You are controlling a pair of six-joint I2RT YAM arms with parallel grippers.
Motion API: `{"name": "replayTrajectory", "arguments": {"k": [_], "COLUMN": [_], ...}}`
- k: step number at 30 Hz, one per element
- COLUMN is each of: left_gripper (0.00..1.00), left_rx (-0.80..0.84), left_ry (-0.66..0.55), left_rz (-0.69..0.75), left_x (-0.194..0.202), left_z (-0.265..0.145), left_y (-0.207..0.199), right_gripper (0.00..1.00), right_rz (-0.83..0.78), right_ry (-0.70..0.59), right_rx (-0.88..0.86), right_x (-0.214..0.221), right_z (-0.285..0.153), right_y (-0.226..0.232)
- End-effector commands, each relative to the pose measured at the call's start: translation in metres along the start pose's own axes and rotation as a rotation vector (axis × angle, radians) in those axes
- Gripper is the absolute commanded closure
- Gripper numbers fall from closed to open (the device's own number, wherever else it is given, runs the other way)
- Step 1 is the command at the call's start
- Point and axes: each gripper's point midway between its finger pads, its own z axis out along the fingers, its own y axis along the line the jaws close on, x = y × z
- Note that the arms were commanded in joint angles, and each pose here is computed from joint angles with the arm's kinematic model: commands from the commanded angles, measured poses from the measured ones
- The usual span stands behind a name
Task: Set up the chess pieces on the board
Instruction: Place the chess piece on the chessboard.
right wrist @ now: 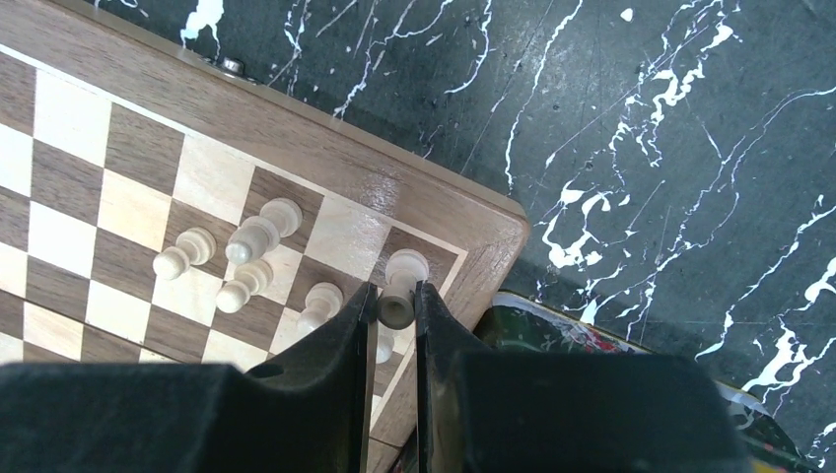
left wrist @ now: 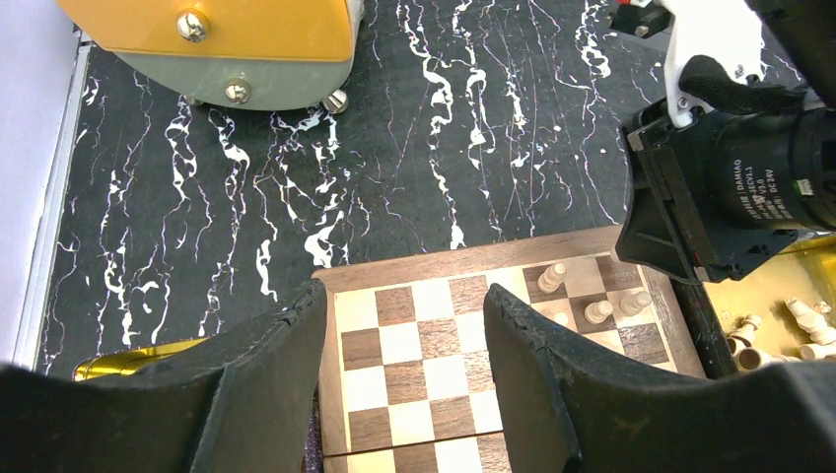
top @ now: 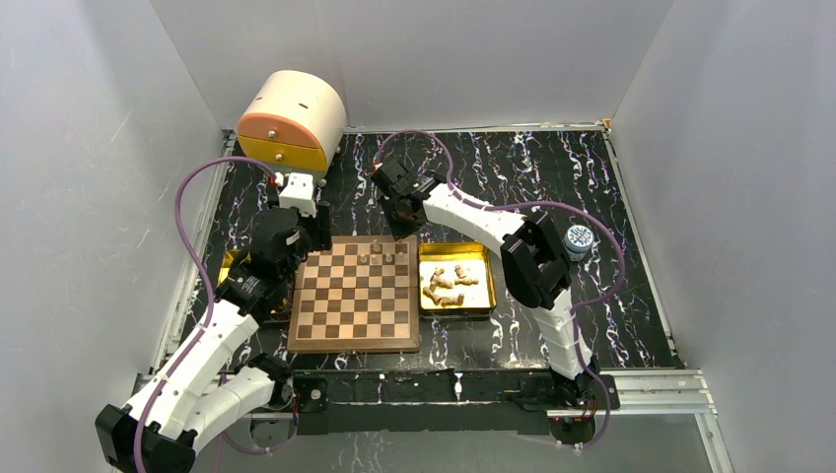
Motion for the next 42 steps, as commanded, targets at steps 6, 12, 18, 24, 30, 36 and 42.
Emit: {"name": "replayTrajectory", "arguments": {"k": [6, 12, 18, 24, 30, 36, 42], "left_gripper": [0.42, 0.42, 0.42, 0.42, 0.42, 0.41, 0.41], "left_rx": [-0.015, -0.012, -0.010, -0.001, -0.016, -0.009, -0.011], "left_ry": [-0.042, -0.045, -0.036, -0.035, -0.037, -0.038, -0.046], "left_rz": [-0.010, -0.012, -0.008, -0.012, -0.010, -0.011, -0.013], "left_x": [-0.011, -0.012, -0.010, -0.009, -0.009, -0.010, -0.011], "left_z": [-0.005, -0.006, -0.004, -0.004, -0.005, -0.005, -0.007], "left_y": [0.005, 0.005, 0.004, 0.002, 0.005, 0.004, 0.005], "right_gripper": [0.76, 0.74, 0.73, 0.71, 0.65, 0.63, 0.63], "right_rz": [0.008, 0.009, 0.009, 0.013, 0.015, 0.012, 0.018], "right_ry": [0.034, 0.058, 0.067, 0.083, 0.083, 0.076, 0.077], "right_rx": [-0.012, -0.018, -0.014, -0.006, 0.021, 0.027, 0.016], "right_x": [-0.001, 0.005, 0.007, 0.012, 0.014, 0.010, 0.011], "right_z": [0.002, 0.007, 0.014, 0.021, 0.019, 0.019, 0.019], "right_y": [0.004, 0.005, 0.005, 0.004, -0.002, -0.003, -0.001]}}
